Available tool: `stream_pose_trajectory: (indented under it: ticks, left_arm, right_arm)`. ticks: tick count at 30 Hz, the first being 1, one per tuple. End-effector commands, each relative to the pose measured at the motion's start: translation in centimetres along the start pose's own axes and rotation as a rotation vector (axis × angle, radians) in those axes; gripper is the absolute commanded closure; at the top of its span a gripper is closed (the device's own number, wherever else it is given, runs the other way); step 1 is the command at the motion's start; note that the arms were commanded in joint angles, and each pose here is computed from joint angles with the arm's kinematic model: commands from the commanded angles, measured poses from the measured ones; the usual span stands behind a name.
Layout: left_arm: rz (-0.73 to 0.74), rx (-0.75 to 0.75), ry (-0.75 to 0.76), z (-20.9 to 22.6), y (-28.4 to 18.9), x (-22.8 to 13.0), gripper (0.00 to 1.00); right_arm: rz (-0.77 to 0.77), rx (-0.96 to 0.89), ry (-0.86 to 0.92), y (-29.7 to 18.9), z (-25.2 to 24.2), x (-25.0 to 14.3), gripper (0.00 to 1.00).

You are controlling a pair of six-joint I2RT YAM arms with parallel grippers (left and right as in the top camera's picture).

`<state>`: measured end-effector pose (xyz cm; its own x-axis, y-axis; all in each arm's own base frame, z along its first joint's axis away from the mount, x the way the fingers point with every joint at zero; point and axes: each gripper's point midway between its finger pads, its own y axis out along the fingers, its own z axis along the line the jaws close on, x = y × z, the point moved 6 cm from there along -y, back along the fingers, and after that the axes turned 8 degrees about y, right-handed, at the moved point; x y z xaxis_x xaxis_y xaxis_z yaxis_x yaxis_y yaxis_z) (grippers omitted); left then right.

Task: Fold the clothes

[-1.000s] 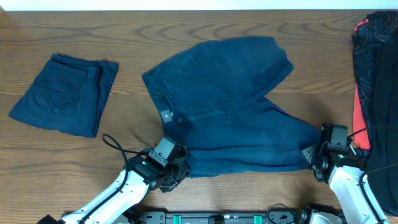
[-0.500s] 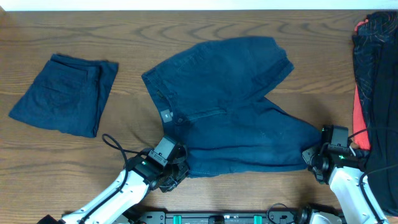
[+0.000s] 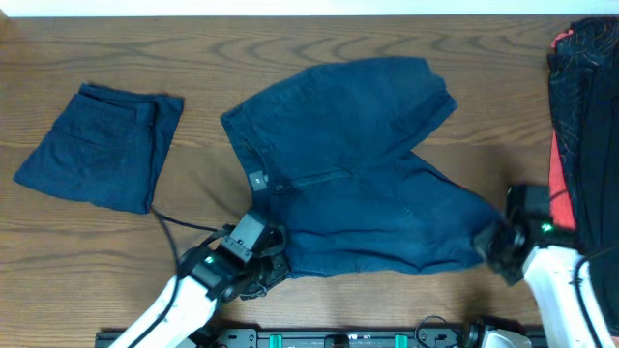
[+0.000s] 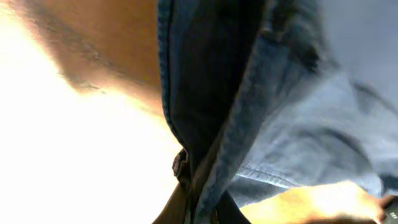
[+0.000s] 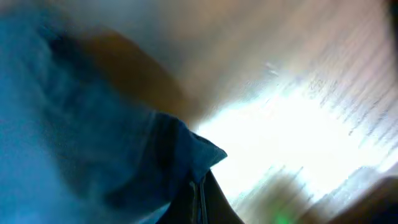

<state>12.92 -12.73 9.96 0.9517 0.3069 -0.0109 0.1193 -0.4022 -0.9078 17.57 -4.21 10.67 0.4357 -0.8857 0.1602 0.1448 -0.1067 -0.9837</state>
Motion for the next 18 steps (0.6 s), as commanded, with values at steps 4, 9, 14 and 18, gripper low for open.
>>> stream_pose_trajectory:
  ticks: [4, 9, 14, 18]
  left_arm:
    - [-0.102, -0.086, 0.097, -0.4, -4.6, -0.8, 0.94]
    - [-0.227, -0.171, 0.129, -0.6, -8.8, -1.3, 0.94]
    - [-0.329, -0.248, 0.151, -0.8, -11.1, -1.4, 0.94]
    - [-0.463, -0.189, 0.109, -0.1, -11.7, 0.0, 0.94]
  right_arm:
    - [-0.147, 0.163, -0.119, -7.8, 3.6, 3.6, 0.99]
    - [-0.225, 0.189, -0.122, -12.3, 4.1, 5.1, 0.99]
    - [-0.275, 0.240, -0.137, -15.2, 4.8, 5.8, 0.99]
    - [-0.327, 0.360, -0.279, -17.1, 7.1, 6.0, 0.99]
